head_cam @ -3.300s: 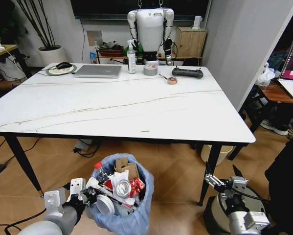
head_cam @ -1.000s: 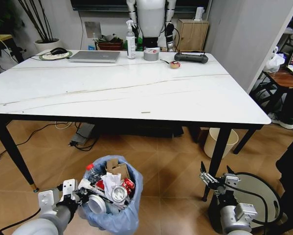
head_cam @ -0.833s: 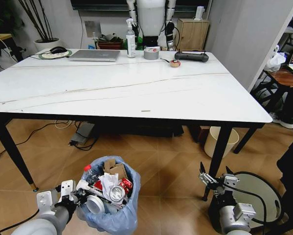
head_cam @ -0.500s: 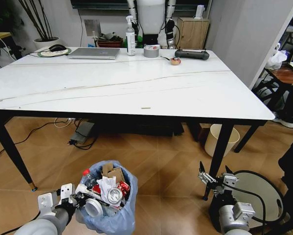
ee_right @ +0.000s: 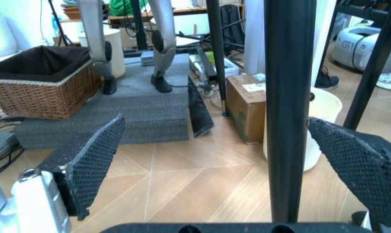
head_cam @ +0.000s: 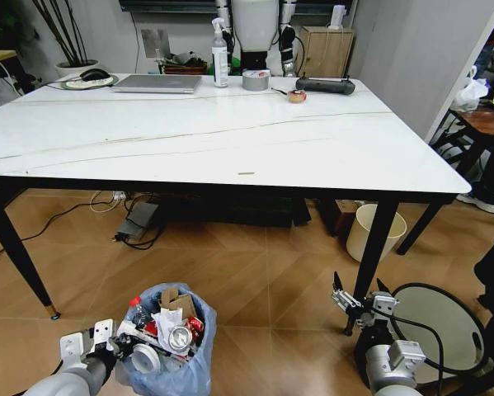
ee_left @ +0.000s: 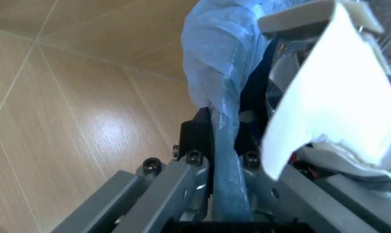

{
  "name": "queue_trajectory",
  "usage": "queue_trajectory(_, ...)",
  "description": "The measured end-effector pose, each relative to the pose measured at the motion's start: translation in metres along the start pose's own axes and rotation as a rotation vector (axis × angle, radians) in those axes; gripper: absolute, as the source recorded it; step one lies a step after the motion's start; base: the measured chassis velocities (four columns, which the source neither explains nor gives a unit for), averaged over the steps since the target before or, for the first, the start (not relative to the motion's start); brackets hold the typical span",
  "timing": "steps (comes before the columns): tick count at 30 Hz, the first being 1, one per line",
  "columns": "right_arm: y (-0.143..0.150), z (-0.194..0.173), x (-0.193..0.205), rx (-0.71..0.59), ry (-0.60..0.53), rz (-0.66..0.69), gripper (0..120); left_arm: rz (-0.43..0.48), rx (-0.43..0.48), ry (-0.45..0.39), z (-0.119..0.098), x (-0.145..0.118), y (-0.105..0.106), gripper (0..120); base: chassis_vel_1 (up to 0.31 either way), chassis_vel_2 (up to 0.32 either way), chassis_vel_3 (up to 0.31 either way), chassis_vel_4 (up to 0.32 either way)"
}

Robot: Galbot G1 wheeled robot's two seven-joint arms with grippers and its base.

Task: Pick up the trash bin and place the trash from the table into it.

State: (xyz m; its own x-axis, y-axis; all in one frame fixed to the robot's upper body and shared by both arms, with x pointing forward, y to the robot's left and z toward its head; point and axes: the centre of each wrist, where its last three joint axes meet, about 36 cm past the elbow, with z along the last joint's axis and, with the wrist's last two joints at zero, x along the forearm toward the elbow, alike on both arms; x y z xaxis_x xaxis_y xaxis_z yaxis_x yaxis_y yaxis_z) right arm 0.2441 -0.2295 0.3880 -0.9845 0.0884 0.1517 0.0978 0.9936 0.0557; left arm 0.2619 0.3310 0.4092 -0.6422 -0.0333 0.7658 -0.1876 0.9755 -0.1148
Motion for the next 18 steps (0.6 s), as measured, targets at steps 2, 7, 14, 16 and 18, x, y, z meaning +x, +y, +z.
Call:
queue_trajectory(2, 0.0001, 0.0003, -0.0001, -0.001, 0.0, 0.001, 100, -0.004, 0.002, 0.005, 0.0013, -0.0021, 0.002, 0, 0.0, 0.0, 0.0, 0.0)
queue_trajectory(7, 0.0013, 0.0016, 0.0004, -0.002, 0.004, 0.002, 100, -0.006, 0.001, 0.009, 0.0032, -0.0034, 0.0037, 0, 0.0, 0.0, 0.0, 0.0)
queue_trajectory(14, 0.0024, 0.0022, 0.0012, 0.0, 0.006, 0.002, 100, -0.004, 0.0, 0.004, 0.0019, -0.0012, 0.0039, 0, 0.0, 0.0, 0.0, 0.0)
queue_trajectory(16, 0.0024, 0.0022, 0.0011, 0.0, 0.005, 0.001, 100, -0.004, 0.0, 0.002, 0.0014, -0.001, 0.0038, 0, 0.0, 0.0, 0.0, 0.0)
queue_trajectory(18, 0.0023, 0.0019, 0.001, 0.001, 0.005, 0.002, 100, -0.003, 0.0, 0.001, 0.001, -0.0009, 0.0037, 0, 0.0, 0.0, 0.0, 0.0)
